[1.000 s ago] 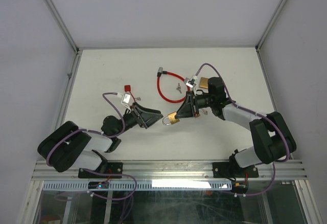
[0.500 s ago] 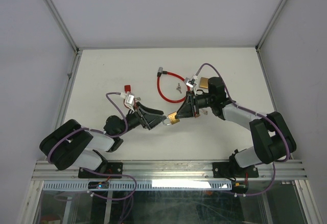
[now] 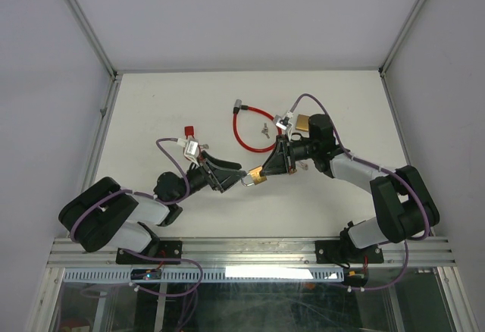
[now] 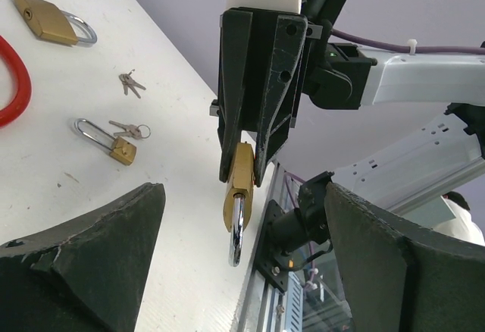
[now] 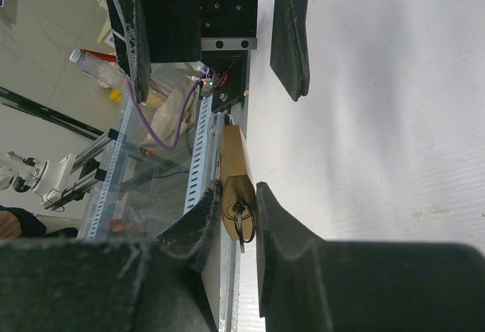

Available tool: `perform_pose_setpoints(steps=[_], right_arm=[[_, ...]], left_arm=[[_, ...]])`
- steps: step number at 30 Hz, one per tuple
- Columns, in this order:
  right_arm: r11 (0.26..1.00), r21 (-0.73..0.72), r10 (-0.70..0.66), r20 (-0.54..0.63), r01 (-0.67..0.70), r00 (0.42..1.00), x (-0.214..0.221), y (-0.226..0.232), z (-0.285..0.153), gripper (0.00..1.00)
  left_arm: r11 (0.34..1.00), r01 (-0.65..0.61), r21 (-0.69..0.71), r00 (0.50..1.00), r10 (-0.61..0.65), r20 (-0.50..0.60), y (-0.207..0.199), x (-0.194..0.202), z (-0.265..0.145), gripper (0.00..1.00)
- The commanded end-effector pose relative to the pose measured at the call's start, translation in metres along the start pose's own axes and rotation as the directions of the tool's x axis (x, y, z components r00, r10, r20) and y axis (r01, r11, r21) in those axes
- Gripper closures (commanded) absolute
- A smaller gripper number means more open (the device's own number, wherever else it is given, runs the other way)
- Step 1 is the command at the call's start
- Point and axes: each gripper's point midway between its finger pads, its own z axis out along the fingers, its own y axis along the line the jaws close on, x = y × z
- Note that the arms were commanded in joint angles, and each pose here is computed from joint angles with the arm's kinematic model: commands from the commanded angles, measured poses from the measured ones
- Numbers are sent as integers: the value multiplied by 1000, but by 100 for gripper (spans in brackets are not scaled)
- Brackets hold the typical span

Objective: Lock with the key
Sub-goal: Lock the lock.

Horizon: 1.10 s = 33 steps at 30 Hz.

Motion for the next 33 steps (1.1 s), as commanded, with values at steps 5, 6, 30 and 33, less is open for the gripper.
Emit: perform_pose_setpoints(steps=[5, 6, 30, 33], right_arm=[[995, -38, -93, 18, 93, 996, -25, 13, -2, 100], [995, -39, -93, 17, 93, 996, -25, 13, -2, 100], [996, -36, -85, 18, 86, 996, -25, 11, -2, 100], [996, -33, -85, 21, 85, 996, -26, 11, -3, 100]], left_arm=[[995, -45, 88, 994, 36, 101, -22, -22, 2, 12], [995, -46, 93, 994, 37, 98, -23, -21, 2, 12], [989, 11, 149, 1000, -8, -15, -20, -1, 33, 24], [986, 16, 164, 999, -9, -47, -21, 6, 33, 29]])
